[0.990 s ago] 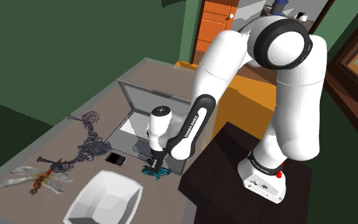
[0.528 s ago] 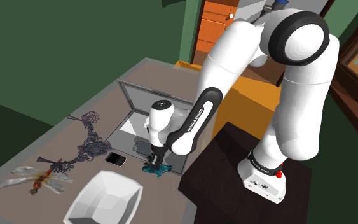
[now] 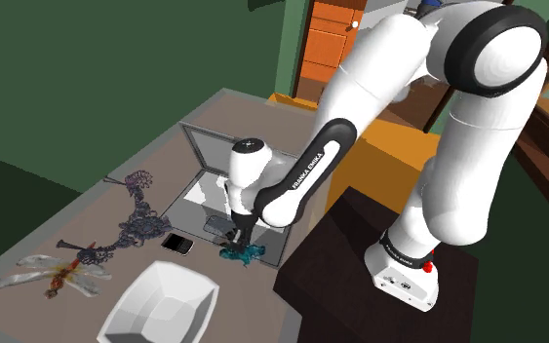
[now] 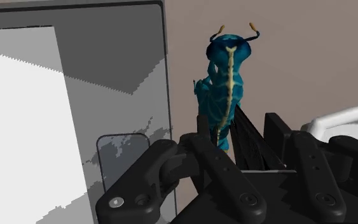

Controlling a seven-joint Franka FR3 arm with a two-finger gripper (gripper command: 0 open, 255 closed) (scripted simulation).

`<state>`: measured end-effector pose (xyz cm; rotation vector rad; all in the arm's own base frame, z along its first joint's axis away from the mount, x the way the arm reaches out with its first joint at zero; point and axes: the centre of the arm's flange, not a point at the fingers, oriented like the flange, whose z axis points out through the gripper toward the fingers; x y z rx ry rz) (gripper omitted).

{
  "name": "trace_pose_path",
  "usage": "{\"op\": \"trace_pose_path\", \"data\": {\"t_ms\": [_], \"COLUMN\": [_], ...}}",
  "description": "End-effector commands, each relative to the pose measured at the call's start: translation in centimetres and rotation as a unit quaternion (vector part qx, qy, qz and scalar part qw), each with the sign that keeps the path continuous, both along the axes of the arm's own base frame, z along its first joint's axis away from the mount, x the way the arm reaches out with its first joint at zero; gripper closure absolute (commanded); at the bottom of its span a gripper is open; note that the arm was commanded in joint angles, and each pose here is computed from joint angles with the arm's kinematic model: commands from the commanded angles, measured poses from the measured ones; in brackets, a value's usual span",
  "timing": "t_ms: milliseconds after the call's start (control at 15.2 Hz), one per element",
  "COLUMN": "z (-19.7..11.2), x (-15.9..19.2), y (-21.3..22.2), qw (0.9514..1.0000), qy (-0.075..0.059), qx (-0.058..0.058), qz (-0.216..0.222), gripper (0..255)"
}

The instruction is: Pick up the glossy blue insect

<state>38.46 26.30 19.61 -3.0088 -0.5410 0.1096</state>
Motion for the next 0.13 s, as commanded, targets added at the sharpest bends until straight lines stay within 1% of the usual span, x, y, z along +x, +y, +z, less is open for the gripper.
{"op": "trace_pose_path", "data": {"t_ms": [0, 66], "z": [0.7, 0.71], "x": [-0.1, -0.1], "y": [-0.07, -0.07], "qw": [1.0, 1.0], "qy": [0.0, 0.0], "qx": [0.0, 0.0], "qz": [0.0, 0.0], "gripper": [255, 255]}}
